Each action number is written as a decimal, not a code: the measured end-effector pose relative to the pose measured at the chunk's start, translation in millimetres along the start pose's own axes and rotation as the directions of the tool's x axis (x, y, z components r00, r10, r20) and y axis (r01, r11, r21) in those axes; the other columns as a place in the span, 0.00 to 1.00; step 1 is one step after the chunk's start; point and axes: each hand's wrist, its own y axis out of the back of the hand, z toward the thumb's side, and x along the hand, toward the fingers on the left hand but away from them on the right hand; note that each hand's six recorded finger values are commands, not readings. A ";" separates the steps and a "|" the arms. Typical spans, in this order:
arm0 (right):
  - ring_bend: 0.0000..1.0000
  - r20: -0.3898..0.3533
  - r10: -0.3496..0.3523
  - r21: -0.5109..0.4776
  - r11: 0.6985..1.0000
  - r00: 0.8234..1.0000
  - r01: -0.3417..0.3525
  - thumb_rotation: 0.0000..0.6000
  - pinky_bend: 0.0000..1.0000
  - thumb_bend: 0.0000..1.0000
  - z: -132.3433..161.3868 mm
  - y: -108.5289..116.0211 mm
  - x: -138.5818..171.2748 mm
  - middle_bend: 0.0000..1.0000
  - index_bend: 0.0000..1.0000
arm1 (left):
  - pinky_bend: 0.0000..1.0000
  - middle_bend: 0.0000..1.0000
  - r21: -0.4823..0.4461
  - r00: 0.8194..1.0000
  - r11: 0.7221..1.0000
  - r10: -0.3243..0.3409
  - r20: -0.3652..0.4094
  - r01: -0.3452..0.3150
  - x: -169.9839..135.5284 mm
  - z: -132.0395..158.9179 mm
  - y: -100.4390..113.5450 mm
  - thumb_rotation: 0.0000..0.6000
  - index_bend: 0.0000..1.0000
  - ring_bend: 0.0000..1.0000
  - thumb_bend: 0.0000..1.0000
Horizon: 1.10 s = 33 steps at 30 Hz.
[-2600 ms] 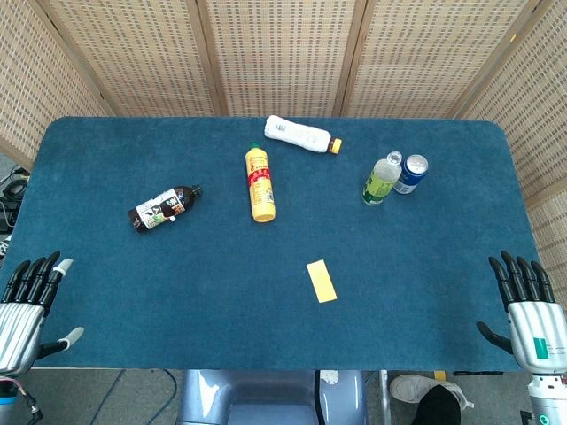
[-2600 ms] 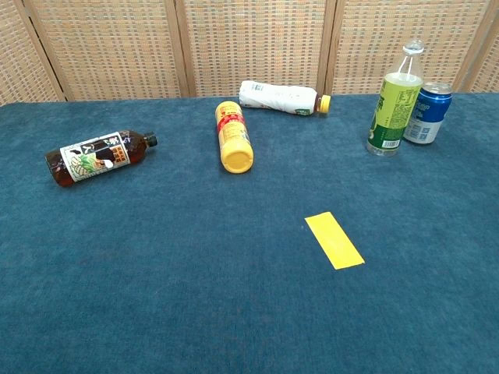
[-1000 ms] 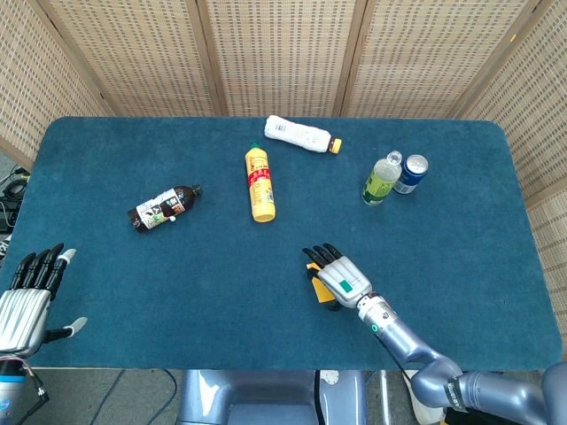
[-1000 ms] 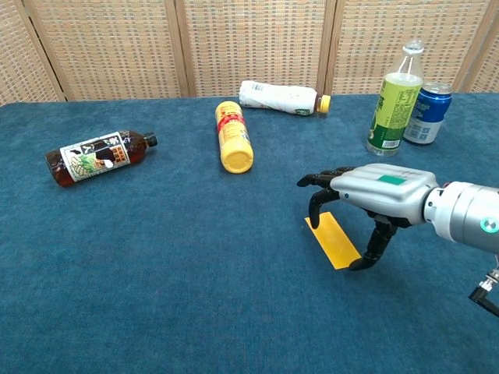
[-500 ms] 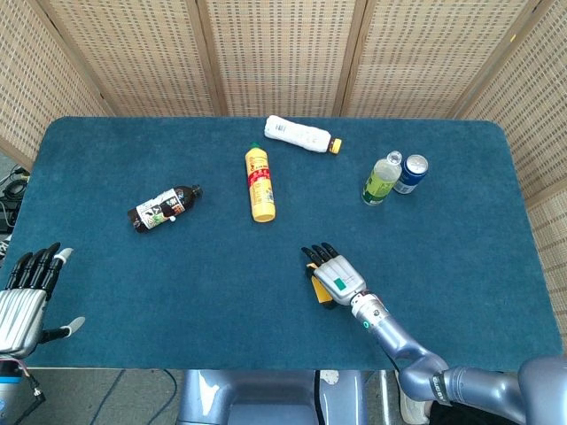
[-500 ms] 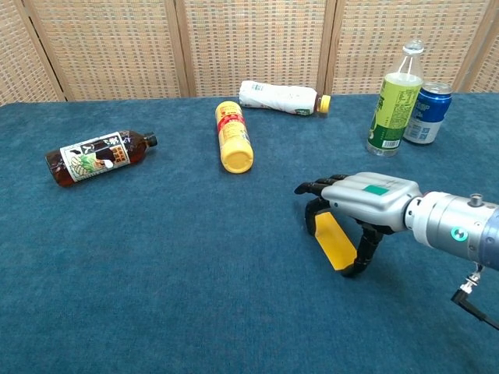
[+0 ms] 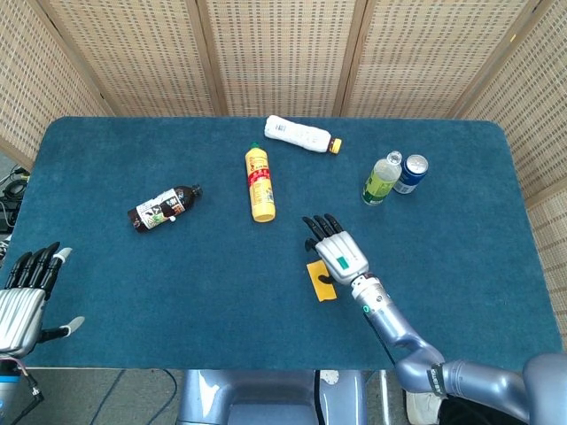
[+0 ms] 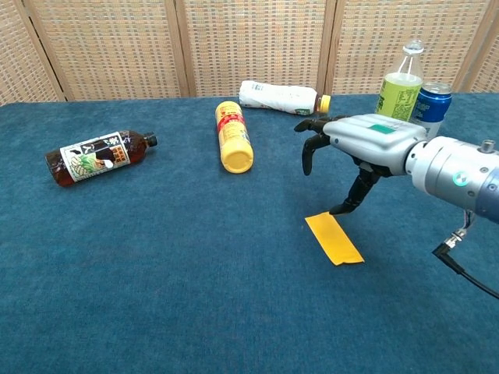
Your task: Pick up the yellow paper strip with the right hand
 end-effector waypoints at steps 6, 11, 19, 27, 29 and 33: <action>0.00 -0.017 0.051 0.024 0.998 0.999 -0.050 1.00 0.00 0.00 -0.7 -11.5 19.4 0.02 0.39 | 0.00 0.00 0.001 1.000 1.000 -0.001 0.002 0.001 -0.8 0.9 -0.5 1.00 0.00 0.00 0.00; 0.00 -0.036 0.112 0.049 0.993 0.993 -0.110 1.00 0.00 0.00 2.5 -35.5 35.8 0.03 0.40 | 0.00 0.00 0.005 1.000 1.000 -0.005 0.004 0.005 -0.7 1.9 -1.9 1.00 0.00 0.00 0.00; 0.00 -0.045 0.122 0.040 0.992 0.992 -0.120 1.00 0.00 0.00 8.3 -53.4 33.2 0.03 0.41 | 0.00 0.00 0.007 1.000 1.000 -0.008 -0.002 0.008 0.6 0.8 -3.2 1.00 0.00 0.00 0.00; 0.00 -0.023 0.117 0.049 0.992 0.993 -0.116 1.00 0.00 0.00 1.8 -60.3 26.3 0.04 0.42 | 0.00 0.00 0.006 1.000 1.000 -0.009 -0.002 0.009 1.1 0.6 -3.1 1.00 0.00 0.00 0.00; 0.00 -0.018 0.113 0.040 0.993 0.993 -0.112 1.00 0.00 0.00 0.2 -59.9 25.0 0.05 0.42 | 0.00 0.00 0.006 1.000 1.000 -0.009 -0.002 0.009 1.1 0.5 -3.3 1.00 0.00 0.00 0.00; 0.00 -0.012 0.100 0.027 0.995 0.995 -0.100 1.00 0.00 0.01 -2.4 -56.2 23.5 0.05 0.42 | 0.00 0.00 0.007 1.000 1.000 -0.012 -0.001 0.012 1.3 0.9 -4.1 1.00 0.00 0.00 0.00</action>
